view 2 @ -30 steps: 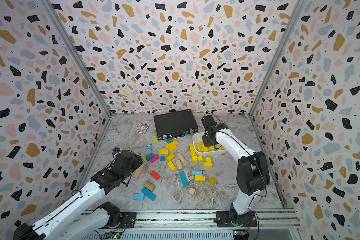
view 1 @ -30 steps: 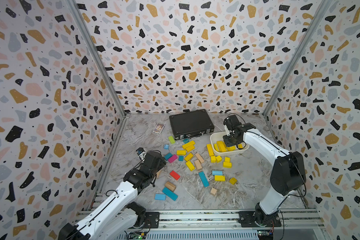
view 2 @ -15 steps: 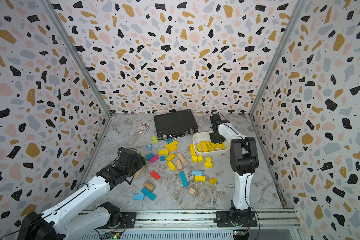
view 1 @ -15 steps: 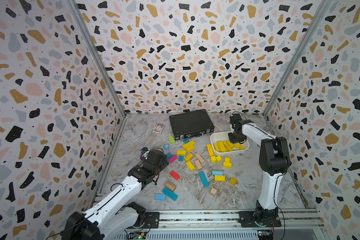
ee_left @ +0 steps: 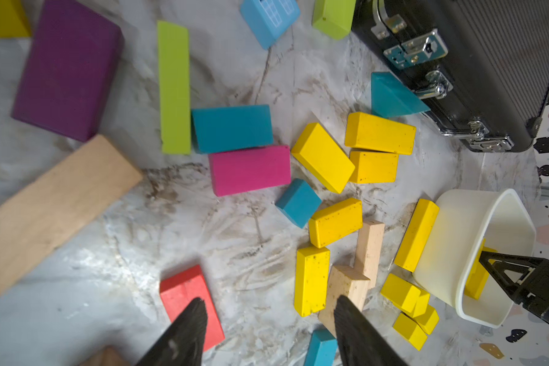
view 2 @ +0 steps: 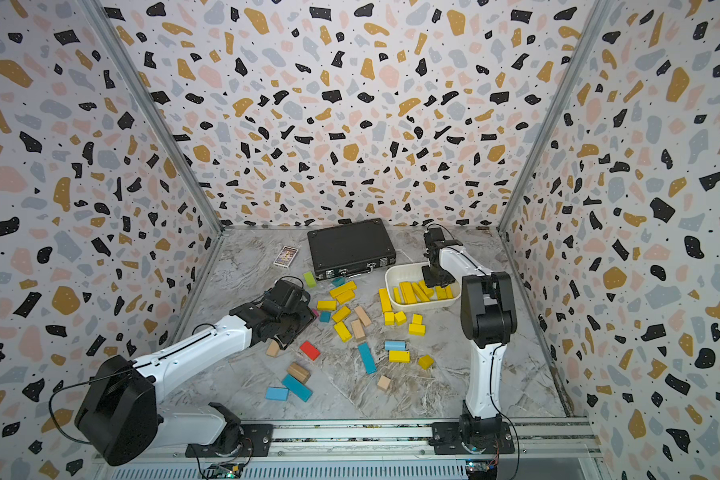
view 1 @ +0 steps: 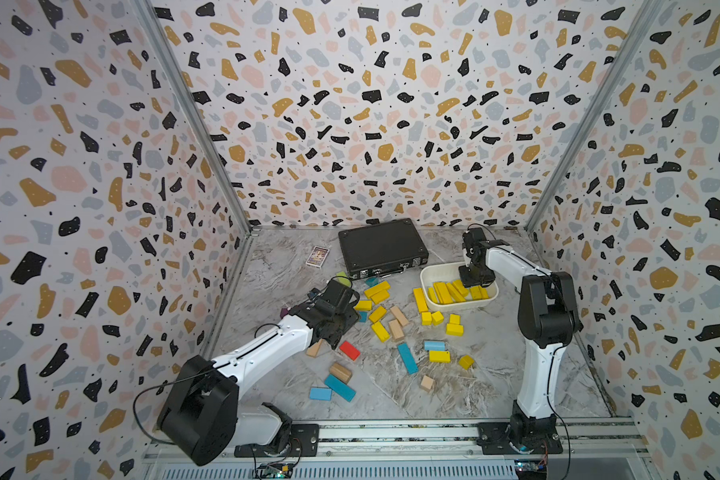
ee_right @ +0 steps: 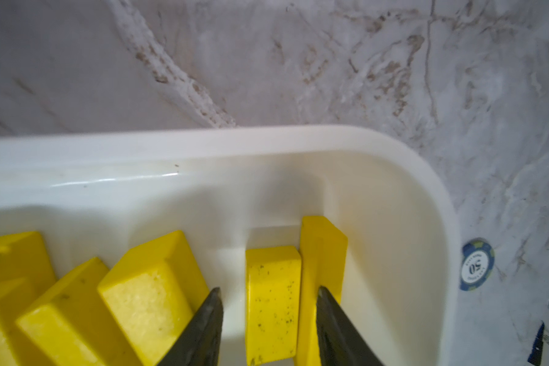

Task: Pick out the yellow building blocks
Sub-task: Place the building block in the storage box.

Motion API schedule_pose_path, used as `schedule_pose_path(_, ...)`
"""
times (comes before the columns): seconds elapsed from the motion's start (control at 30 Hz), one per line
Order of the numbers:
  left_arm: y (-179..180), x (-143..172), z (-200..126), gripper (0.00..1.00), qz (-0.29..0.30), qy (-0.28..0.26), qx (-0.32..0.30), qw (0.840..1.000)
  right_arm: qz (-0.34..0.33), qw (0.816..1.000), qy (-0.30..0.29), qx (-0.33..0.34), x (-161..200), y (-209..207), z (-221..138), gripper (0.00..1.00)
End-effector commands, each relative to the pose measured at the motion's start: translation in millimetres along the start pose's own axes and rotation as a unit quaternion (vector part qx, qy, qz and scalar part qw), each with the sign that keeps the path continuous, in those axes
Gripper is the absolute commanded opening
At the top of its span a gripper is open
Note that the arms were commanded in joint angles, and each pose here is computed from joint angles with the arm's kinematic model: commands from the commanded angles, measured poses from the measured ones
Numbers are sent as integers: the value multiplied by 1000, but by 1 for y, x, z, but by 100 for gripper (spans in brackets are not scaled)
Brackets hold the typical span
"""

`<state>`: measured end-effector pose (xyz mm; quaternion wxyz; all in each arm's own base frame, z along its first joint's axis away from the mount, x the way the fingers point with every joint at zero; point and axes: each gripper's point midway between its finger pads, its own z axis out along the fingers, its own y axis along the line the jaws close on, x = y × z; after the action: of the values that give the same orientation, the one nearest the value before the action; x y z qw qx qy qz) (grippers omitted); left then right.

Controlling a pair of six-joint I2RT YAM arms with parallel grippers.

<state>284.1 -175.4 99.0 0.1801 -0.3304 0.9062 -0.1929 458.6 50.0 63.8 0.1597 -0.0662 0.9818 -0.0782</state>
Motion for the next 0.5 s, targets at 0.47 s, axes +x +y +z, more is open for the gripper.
schedule_pose_path(0.47, -35, 54, 20, 68, 52, 82, -171, 980, 73, 993, -61, -68, 87, 14, -107, 54)
